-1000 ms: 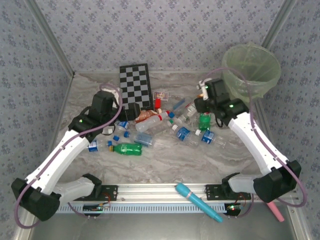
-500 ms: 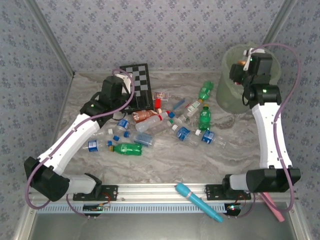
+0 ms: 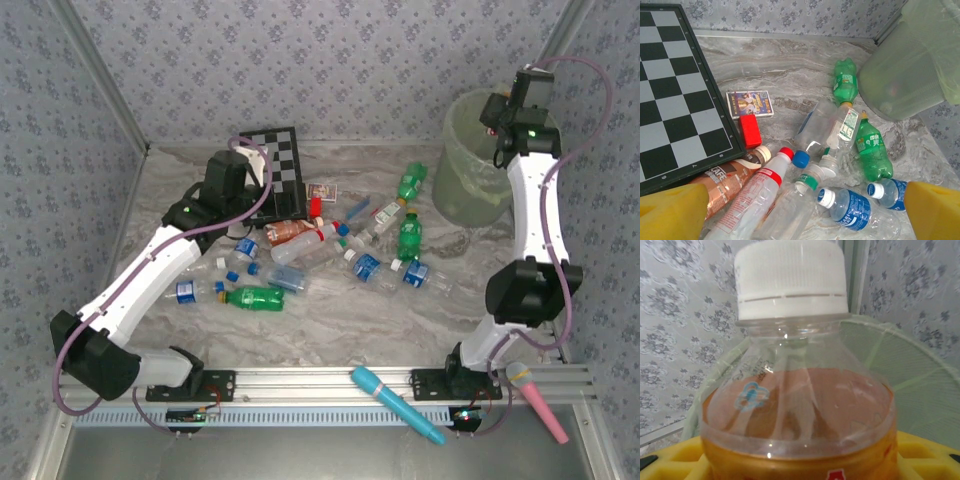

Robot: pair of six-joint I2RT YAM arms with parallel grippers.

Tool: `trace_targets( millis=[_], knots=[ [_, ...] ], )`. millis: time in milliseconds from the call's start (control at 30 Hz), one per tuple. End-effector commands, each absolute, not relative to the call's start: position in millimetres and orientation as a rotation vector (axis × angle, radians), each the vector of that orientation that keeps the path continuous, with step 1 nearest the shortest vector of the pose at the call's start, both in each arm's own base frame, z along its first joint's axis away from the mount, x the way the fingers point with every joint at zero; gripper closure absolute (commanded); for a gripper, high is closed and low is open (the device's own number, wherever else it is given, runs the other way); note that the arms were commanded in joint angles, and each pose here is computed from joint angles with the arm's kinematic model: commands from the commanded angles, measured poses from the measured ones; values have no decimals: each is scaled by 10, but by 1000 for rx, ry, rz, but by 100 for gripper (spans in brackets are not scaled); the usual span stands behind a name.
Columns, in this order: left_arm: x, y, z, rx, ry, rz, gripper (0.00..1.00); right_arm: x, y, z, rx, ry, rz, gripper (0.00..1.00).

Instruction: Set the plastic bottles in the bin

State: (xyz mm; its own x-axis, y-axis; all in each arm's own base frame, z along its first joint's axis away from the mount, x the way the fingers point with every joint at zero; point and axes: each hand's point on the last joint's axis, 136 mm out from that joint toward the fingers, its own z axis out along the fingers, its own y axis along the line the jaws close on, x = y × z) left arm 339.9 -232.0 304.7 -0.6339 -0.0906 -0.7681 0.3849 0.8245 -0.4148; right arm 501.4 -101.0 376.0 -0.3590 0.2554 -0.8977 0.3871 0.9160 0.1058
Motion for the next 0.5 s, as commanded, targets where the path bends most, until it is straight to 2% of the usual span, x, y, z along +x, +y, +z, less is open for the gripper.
trace_targets(
  millis=[0, 333, 467],
  knots=[
    [3396, -2323, 3365, 249, 2064, -710, 0, 5160, -1052, 3713, 520, 1972, -128, 42],
    [3354, -2189, 3395, 241, 2056, -639, 0, 5481, -949, 3164, 516, 2136, -82, 41],
    [3343, -2154, 3397, 234, 2058, -625, 0, 5501, -871, 3160, 490, 2145, -80, 34]
  ],
)
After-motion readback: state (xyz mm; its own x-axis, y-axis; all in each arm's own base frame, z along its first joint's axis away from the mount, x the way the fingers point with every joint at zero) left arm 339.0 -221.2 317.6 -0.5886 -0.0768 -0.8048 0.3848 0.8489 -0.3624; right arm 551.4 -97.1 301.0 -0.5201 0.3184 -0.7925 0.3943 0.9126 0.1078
